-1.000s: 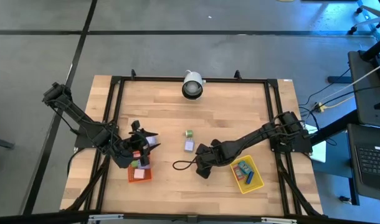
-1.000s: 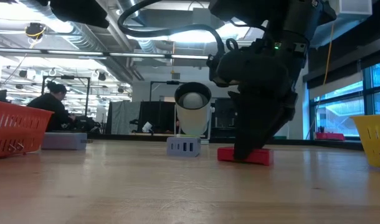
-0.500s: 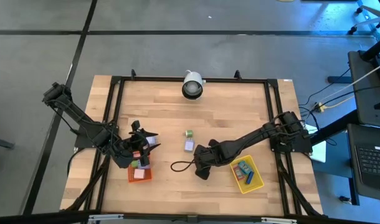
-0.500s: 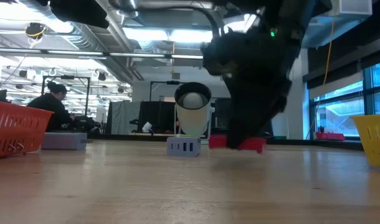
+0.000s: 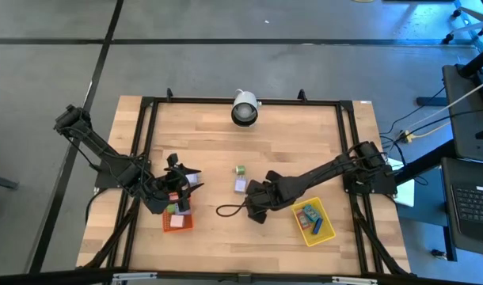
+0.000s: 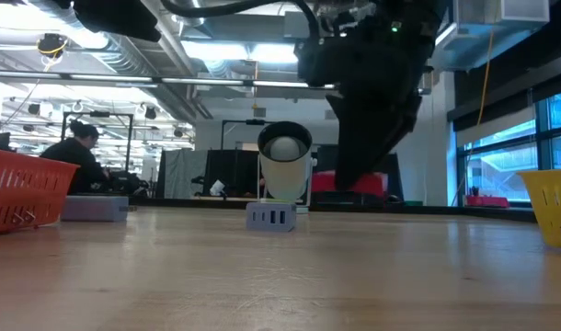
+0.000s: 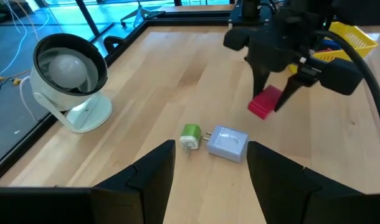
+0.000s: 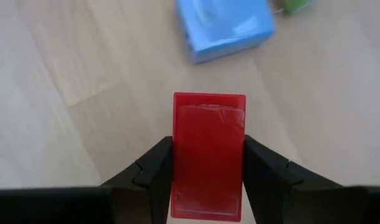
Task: Pick & Place Office items
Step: Put the red digital clock into the yellow basket
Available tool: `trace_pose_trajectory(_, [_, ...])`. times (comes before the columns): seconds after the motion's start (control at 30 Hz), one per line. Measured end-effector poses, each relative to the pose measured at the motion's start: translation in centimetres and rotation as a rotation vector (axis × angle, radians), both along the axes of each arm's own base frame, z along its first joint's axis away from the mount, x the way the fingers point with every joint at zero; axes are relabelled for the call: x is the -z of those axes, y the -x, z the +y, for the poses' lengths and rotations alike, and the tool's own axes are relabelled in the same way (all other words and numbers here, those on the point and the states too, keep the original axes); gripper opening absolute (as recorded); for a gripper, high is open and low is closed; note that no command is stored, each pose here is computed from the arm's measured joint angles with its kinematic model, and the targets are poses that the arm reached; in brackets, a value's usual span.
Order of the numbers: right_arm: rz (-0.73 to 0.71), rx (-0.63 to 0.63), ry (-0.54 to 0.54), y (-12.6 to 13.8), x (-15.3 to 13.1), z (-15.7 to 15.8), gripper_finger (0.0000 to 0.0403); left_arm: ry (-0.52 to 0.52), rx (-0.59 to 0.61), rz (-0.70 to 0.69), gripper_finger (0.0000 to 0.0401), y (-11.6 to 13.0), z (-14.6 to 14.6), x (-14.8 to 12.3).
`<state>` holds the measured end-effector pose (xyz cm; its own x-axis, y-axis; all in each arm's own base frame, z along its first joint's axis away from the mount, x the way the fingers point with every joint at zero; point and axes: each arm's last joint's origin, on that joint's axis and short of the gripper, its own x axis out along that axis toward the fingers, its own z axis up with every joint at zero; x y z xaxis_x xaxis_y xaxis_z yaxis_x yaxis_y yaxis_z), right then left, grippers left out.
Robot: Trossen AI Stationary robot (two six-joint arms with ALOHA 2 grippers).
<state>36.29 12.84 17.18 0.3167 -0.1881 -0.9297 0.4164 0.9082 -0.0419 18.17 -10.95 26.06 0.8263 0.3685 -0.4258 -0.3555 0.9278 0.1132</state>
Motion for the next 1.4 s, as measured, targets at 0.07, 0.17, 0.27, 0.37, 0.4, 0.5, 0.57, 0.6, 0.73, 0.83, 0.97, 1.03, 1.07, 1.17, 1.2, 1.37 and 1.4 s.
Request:
trace_pose_trajectory(0.07, [0.016,0.005,0.032,0.0,-0.5,-0.1,0.0158,0.001,0.001,0.001,0.0196,0.0,0.0,0.0])
trace_pose_trajectory(0.17, [0.028,0.013,0.074,0.0,-1.4,-0.2,0.0158,0.008,0.01,0.007,0.0196,0.0,0.0,0.0])
trace_pose_trajectory(0.27, [0.029,0.015,0.09,-0.2,-2.5,-0.1,0.0158,0.012,0.016,0.01,0.0196,0.0,-0.1,0.0])
trace_pose_trajectory(0.37, [0.039,0.013,0.102,-0.2,-3.6,0.0,0.0158,0.012,0.016,0.01,0.0196,0.0,-0.1,0.0])
trace_pose_trajectory(0.4, [0.044,0.011,0.107,-0.2,-3.9,0.1,0.0158,0.009,0.018,0.011,0.0196,0.0,-0.1,0.0])
trace_pose_trajectory(0.5, [0.06,0.011,0.124,0.0,-4.9,0.3,0.0158,0.006,0.019,0.013,0.0196,0.0,0.0,0.0])
trace_pose_trajectory(0.57, [0.081,0.022,0.14,0.4,-5.4,0.5,0.0158,0.006,0.019,0.013,0.0196,0.0,0.0,0.0])
trace_pose_trajectory(0.6, [0.098,0.028,0.15,0.6,-5.5,0.6,0.0158,0.006,0.019,0.013,0.0196,0.0,0.0,0.0])
trace_pose_trajectory(0.73, [0.118,0.073,0.175,1.9,-6.5,1.2,0.0158,0.01,0.025,0.016,0.0196,0.0,-0.1,0.0])
trace_pose_trajectory(0.83, [0.087,0.096,0.184,3.2,-8.0,1.6,0.0158,0.01,0.024,0.016,0.0196,0.0,-0.1,0.0])
trace_pose_trajectory(0.97, [-0.022,0.125,0.172,5.1,-11.0,2.2,0.0158,0.009,0.025,0.016,0.0196,0.0,-0.1,0.0])
trace_pose_trajectory(1.03, [-0.082,0.142,0.17,6.5,-12.5,2.5,0.0158,0.009,0.024,0.015,0.0196,0.0,-0.1,0.0])
trace_pose_trajectory(1.07, [-0.103,0.152,0.17,7.3,-13.3,2.6,0.0158,0.007,0.024,0.016,0.0196,0.0,-0.1,0.0])
trace_pose_trajectory(1.17, [-0.151,0.208,0.186,9.5,-14.7,3.2,0.0158,0.0,0.027,0.018,0.0196,0.0,-0.1,0.0])
trace_pose_trajectory(1.2, [-0.143,0.226,0.191,10.2,-14.8,3.3,0.0158,0.0,0.027,0.018,0.0196,0.0,-0.1,0.0])
trace_pose_trajectory(1.37, [-0.087,0.303,0.185,12.5,-12.6,4.4,0.0158,-0.009,0.027,0.018,0.0196,0.0,0.0,0.0])
trace_pose_trajectory(1.4, [-0.069,0.315,0.178,12.9,-11.9,4.6,0.0158,-0.009,0.027,0.018,0.0196,0.0,0.0,0.0])
